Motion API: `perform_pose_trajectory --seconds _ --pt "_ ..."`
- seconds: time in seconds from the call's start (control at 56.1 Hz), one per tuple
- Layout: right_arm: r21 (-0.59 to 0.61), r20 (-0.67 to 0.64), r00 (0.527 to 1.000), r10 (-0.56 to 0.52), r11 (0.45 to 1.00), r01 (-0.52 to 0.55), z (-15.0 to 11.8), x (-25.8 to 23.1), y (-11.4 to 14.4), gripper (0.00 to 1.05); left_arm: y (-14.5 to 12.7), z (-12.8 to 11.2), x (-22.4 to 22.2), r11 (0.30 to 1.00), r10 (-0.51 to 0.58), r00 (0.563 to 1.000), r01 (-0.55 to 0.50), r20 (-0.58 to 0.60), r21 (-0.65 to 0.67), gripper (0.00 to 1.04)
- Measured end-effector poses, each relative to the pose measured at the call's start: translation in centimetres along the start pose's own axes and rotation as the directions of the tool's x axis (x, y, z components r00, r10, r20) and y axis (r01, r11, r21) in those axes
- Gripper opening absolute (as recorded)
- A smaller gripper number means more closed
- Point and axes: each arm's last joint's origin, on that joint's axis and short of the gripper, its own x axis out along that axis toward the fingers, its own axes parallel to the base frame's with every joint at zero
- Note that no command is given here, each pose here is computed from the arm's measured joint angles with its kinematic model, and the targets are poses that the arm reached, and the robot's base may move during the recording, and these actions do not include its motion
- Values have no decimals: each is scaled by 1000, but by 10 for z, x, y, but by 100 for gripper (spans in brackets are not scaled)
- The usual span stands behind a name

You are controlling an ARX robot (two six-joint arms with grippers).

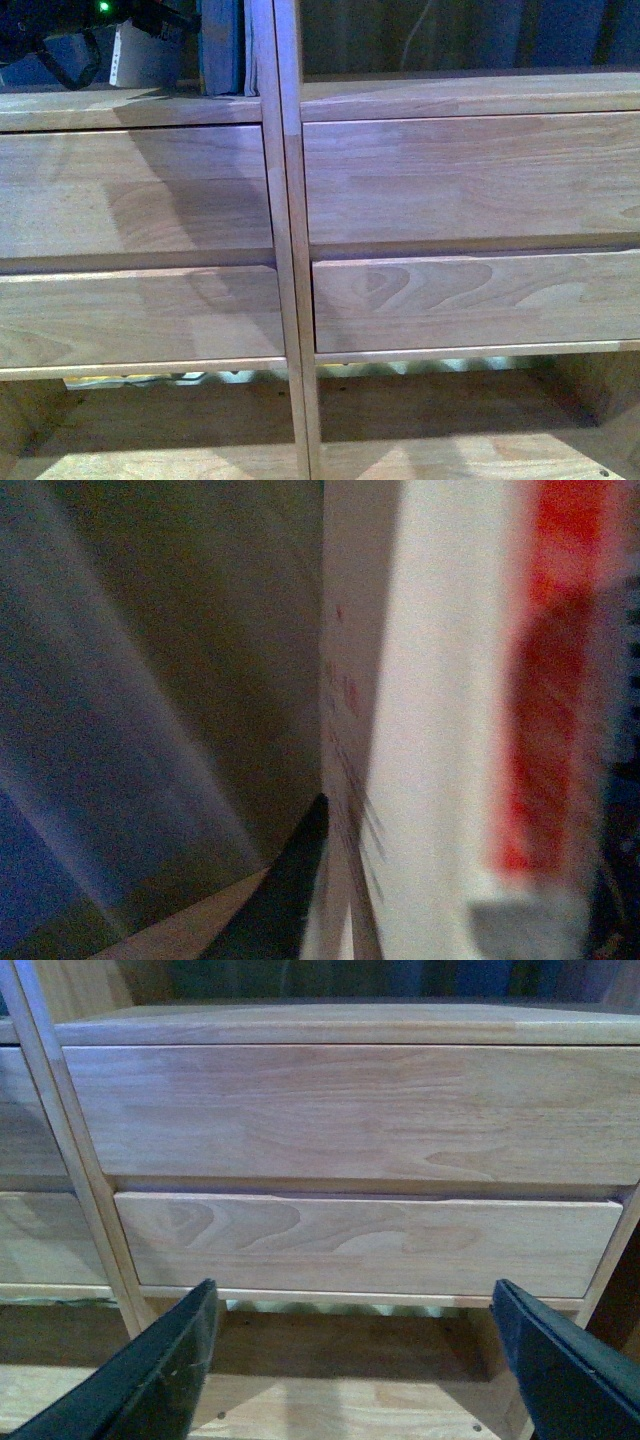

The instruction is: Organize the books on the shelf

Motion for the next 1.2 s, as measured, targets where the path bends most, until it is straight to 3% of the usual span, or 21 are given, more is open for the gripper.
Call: perform_pose_trajectory --seconds 0.107,0.321,0.375,0.464,0.749,0.999,1.106,1.195 --pt "0 0 1000 0 1000 0 0 0 0 99 -4 -6 -2 1000 -12 1000 12 -3 3 38" --pt "0 0 1000 0 1000 0 0 0 0 98 -11 -23 -18 998 -29 999 27 -44 -54 74" --pt "0 0 1000 0 1000 0 0 0 0 98 -12 -20 -30 996 -37 998 33 -45 -84 87" --pt "0 0 1000 0 1000 0 0 0 0 98 -11 -13 -44 991 -39 998 34 -43 -126 99" --pt "0 0 1000 0 1000 0 0 0 0 98 -12 14 -132 946 -28 994 -9 -108 -324 98" --pt "0 0 1000 0 1000 0 0 0 0 98 -11 46 -253 867 48 985 -123 -166 -482 97" --pt "0 0 1000 0 1000 0 0 0 0 98 -27 54 -314 859 160 924 -303 -347 -412 80" --pt "1 2 1000 0 1000 0 0 0 0 96 -42 51 -353 864 177 915 -321 -364 -387 66"
